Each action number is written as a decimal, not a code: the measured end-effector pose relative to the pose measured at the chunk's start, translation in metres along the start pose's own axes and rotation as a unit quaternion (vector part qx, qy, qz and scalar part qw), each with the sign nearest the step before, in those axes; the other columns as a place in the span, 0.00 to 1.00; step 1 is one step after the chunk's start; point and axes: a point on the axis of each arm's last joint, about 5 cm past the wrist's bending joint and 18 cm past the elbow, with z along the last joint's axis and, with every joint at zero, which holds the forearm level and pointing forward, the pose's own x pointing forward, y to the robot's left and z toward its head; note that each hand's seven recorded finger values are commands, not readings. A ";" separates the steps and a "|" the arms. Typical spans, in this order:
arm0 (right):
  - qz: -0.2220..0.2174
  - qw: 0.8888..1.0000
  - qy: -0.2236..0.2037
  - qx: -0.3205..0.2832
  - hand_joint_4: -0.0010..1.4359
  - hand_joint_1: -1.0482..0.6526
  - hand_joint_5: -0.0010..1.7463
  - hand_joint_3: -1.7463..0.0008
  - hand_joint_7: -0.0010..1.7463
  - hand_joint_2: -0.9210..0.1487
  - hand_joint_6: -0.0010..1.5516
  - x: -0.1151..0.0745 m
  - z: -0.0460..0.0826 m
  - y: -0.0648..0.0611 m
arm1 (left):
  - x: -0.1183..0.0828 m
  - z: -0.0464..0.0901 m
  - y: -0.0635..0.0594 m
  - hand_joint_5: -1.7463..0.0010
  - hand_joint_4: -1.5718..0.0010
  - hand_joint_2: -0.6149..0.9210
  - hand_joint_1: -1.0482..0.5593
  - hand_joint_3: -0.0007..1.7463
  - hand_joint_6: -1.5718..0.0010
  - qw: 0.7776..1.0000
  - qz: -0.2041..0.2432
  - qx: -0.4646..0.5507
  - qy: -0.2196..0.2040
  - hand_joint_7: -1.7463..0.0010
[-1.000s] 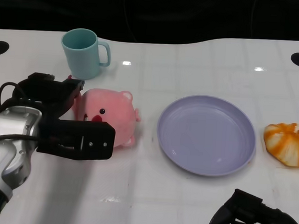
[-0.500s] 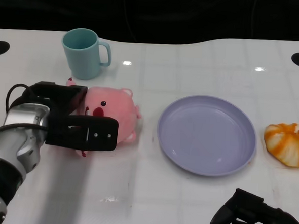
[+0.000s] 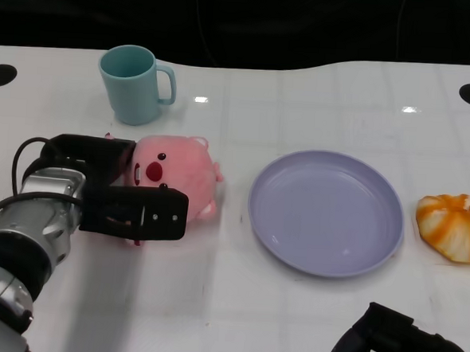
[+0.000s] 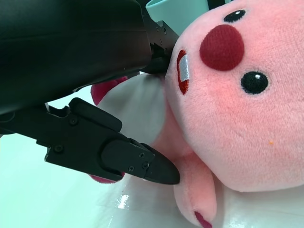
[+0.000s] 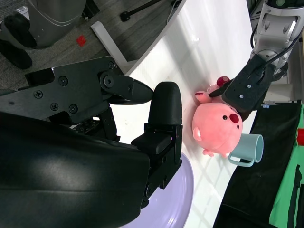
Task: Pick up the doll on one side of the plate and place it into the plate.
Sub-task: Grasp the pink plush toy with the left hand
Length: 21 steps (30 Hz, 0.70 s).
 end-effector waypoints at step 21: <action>-0.008 1.000 0.000 -0.003 0.47 0.44 1.00 0.73 0.92 0.00 0.34 -0.005 0.001 -0.007 | -0.002 -0.002 -0.019 0.02 0.53 1.00 0.50 0.21 0.58 0.996 0.074 -0.050 -0.007 0.16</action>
